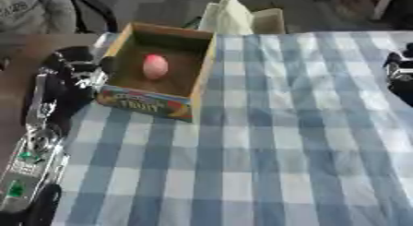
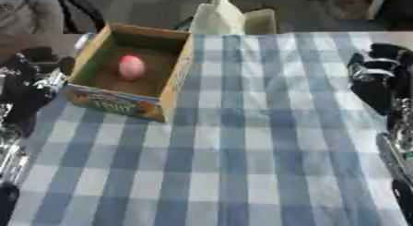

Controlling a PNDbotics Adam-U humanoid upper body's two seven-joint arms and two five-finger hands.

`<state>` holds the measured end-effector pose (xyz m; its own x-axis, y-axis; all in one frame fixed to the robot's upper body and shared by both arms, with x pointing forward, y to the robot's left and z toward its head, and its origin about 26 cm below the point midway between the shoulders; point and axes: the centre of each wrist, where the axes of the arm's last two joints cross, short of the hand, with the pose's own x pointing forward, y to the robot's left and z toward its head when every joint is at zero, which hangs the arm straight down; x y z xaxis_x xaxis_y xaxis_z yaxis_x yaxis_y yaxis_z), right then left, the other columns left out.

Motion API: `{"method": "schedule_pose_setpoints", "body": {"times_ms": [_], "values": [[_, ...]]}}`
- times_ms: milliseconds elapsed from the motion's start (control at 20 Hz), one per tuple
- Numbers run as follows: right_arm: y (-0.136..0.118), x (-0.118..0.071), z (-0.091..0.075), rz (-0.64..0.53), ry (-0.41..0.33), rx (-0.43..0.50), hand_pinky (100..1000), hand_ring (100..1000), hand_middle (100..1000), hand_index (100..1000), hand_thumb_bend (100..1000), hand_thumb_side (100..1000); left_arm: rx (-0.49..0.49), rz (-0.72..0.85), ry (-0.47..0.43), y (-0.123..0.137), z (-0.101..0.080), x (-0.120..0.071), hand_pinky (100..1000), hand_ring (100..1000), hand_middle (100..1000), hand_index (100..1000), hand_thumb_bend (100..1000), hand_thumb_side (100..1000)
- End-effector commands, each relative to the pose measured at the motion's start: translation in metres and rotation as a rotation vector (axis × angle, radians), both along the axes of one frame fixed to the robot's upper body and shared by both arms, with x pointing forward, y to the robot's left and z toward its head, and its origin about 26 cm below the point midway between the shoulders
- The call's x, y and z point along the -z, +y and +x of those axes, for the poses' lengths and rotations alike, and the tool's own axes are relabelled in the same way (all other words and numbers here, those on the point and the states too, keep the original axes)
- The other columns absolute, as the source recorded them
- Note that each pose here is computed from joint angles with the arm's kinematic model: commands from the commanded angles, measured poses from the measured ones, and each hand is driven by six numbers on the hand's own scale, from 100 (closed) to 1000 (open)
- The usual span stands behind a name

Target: Pick up objects on the table and place them in the box.

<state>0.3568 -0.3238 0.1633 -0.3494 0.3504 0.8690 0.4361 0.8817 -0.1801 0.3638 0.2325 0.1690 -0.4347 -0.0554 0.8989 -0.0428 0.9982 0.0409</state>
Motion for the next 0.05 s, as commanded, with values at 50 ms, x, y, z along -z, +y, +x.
{"method": "schedule_pose_setpoints", "body": {"times_ms": [50], "values": [[-0.0034,-0.0104,-0.0026,-0.008,-0.036,0.001,611,654,637,707,206,140,-0.021,0.019,-0.025,0.0088,-0.0014,-0.0091,519,587,572,670,563,184]]}}
